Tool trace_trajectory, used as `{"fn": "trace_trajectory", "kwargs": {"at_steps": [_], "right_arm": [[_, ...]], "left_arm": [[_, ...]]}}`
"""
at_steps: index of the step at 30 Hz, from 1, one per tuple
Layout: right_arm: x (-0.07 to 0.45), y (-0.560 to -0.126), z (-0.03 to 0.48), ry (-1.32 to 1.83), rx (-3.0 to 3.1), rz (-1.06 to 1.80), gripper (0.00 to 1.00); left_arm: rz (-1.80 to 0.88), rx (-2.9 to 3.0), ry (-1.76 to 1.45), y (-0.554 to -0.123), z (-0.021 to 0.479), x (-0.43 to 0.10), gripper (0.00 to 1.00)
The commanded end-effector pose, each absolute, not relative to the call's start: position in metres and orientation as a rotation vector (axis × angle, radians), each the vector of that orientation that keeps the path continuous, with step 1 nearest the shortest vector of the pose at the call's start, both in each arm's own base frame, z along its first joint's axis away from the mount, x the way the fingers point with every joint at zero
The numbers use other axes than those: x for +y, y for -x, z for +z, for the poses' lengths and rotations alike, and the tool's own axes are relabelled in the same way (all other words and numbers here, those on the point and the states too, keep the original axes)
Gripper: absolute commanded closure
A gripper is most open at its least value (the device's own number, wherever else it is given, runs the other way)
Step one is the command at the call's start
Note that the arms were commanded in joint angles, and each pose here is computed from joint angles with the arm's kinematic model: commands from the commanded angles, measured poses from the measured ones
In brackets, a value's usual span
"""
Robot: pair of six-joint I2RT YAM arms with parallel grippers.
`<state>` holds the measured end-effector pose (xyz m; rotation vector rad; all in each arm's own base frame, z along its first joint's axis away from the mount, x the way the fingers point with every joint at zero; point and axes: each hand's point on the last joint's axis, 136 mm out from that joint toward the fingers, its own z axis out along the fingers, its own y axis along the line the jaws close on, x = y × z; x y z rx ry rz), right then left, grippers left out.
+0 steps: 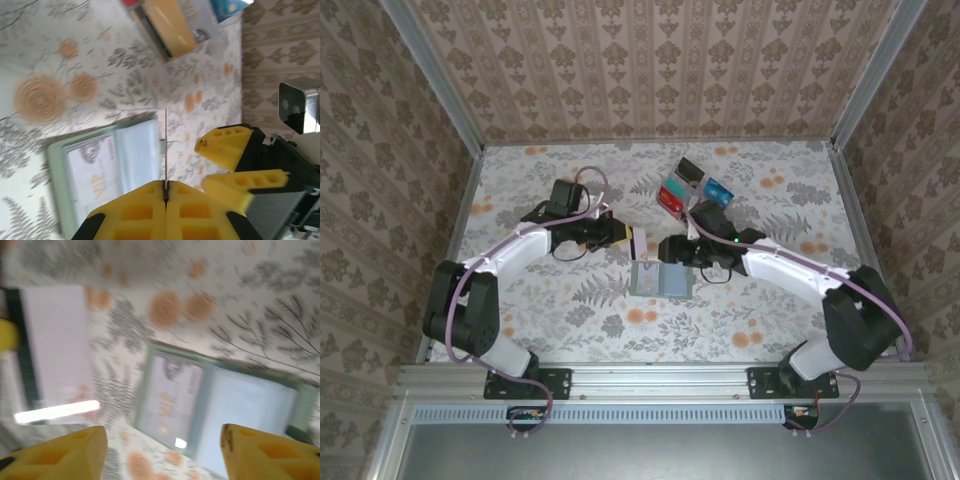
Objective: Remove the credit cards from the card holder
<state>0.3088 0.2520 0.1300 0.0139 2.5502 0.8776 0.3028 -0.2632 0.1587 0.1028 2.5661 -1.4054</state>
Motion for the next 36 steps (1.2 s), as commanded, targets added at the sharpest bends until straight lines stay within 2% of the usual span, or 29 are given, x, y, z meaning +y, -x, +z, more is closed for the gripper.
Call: {"fn": "trace_trajectory", "kwargs": {"at_steps": [1, 6, 12, 17, 20, 32, 36], "right_arm": [[0.266, -0.314, 0.163, -0.043, 2.431, 1.163, 0.30], [0.281, -0.323, 0.196, -0.094, 2.297, 1.462, 0.26], [0.294, -0.334, 0.227, -0.135, 2.186, 1.717, 0.29], [0.297, -0.341, 0.238, -0.125, 2.153, 1.759, 0.41], [0.290, -0.348, 0.240, -0.182, 2.123, 1.773, 0.53], [0.286, -0.358, 0.244, -0.177, 2.083, 1.804, 0.71], [0.287, -0.360, 0.240, -0.163, 2.100, 1.789, 0.86]], "left_arm": [[-1.543, 2.403, -0.140, -0.311, 0.205, -0.278, 1.00], [-1.666, 2.291, -0.124, -0.313, 0.229, -0.287, 1.00], [-1.755, 2.228, -0.106, -0.316, 0.241, -0.288, 1.00], [-1.817, 2.199, -0.094, -0.317, 0.245, -0.289, 1.00], [-1.828, 2.204, -0.083, -0.316, 0.243, -0.287, 1.00], [-1.888, 2.199, -0.072, -0.309, 0.240, -0.285, 1.00], [-1.890, 2.195, -0.069, -0.309, 0.241, -0.285, 1.00]]}}
